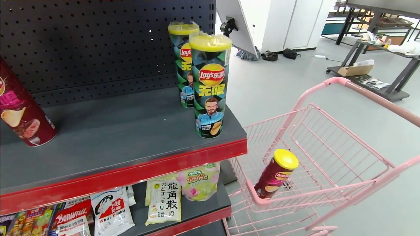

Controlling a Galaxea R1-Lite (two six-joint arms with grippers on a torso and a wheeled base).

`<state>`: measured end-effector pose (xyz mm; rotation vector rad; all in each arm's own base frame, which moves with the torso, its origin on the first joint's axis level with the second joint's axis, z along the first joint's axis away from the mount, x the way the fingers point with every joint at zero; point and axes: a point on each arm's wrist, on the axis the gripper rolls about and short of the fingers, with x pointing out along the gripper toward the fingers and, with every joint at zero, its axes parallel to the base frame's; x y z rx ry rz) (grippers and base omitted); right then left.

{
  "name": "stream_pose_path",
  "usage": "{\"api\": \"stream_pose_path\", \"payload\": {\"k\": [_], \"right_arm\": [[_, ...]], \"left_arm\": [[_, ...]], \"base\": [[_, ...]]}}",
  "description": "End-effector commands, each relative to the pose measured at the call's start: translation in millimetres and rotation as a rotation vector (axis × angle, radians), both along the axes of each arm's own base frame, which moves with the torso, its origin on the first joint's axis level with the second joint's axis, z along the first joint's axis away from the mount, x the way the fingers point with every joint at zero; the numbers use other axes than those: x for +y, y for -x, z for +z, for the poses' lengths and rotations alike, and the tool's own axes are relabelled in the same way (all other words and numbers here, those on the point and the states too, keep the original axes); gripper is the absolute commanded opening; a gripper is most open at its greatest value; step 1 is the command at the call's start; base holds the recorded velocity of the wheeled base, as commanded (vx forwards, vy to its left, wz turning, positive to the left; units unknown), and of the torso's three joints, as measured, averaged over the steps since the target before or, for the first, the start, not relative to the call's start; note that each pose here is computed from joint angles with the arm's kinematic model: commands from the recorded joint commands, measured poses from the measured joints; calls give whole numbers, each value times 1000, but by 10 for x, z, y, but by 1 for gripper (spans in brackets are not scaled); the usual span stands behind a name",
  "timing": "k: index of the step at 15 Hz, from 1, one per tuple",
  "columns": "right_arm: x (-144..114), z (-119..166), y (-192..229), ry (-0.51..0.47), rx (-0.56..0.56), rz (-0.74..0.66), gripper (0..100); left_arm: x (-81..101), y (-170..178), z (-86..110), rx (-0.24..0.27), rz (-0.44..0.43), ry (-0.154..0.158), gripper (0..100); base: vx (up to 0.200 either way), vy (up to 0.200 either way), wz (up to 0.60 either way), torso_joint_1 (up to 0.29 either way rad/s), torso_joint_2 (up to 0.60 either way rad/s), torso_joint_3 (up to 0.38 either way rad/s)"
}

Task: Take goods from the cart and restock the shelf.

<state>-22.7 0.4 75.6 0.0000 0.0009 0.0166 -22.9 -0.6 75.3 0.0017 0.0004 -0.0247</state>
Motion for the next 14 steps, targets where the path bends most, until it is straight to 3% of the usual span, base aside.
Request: {"api": "stream_pose_path", "payload": {"k": [1, 10, 14], "right_arm": [[0, 1, -1, 0, 1, 0, 100], [0, 1, -1, 9, 1, 2, 100], [-1, 1, 0, 9, -1, -3, 100]], "left_arm": [[0, -1, 0, 1, 0, 0, 100], [0, -1, 0, 1, 0, 2, 100], [0, -1, 0, 1, 0, 3, 100]], "base": [[0, 0, 0, -183, 549, 364], [0, 0, 0, -135, 504, 364], [0, 0, 0, -21, 108, 80]]}}
